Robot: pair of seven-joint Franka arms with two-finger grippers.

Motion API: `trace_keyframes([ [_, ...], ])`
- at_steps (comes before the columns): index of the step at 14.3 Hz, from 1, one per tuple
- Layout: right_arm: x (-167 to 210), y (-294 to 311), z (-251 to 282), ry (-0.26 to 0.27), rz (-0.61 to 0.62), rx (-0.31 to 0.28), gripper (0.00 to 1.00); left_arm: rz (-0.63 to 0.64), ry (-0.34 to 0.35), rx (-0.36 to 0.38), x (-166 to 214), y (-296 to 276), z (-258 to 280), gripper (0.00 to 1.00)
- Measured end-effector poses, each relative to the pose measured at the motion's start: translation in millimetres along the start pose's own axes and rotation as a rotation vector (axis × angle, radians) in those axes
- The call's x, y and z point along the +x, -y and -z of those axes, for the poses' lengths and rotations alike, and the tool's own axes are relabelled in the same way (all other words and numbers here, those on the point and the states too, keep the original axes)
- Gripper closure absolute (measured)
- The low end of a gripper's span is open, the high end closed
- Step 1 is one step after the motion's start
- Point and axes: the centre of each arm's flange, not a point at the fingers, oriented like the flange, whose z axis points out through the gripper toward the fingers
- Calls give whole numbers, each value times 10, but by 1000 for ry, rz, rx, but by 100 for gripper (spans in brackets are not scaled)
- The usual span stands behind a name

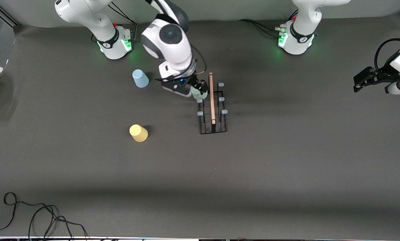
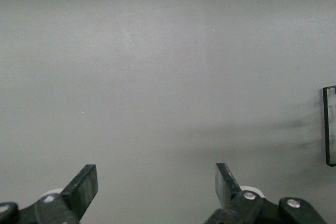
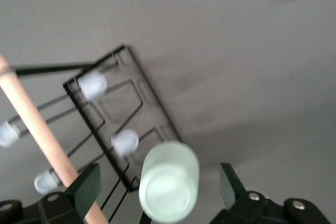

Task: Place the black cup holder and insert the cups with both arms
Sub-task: 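Move the right gripper to the yellow cup and grasp it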

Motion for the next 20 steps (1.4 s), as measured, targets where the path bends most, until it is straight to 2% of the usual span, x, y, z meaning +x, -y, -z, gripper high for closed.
trace_keyframes([
  [4, 845, -299, 137, -29, 86, -33, 0, 2, -1, 0, 5, 10, 5, 0],
  [8, 1666, -865, 68, 10, 208, -82, 0, 3, 2, 0, 14, 15, -13, 0],
  [11, 2120, -1279, -100, 29, 280, -124, 0, 3, 3, 0, 20, 19, -23, 0],
  [16, 2545, -1704, -497, 67, 332, -167, 0, 8, 8, 0, 33, 41, -51, 0],
  [17, 2574, -1721, -575, 66, 325, -162, 0, 12, 8, -1, 31, 62, -52, 0],
  [20, 2589, -1733, -850, 89, 303, -97, 0, 18, 12, -1, 36, 93, -70, 0],
])
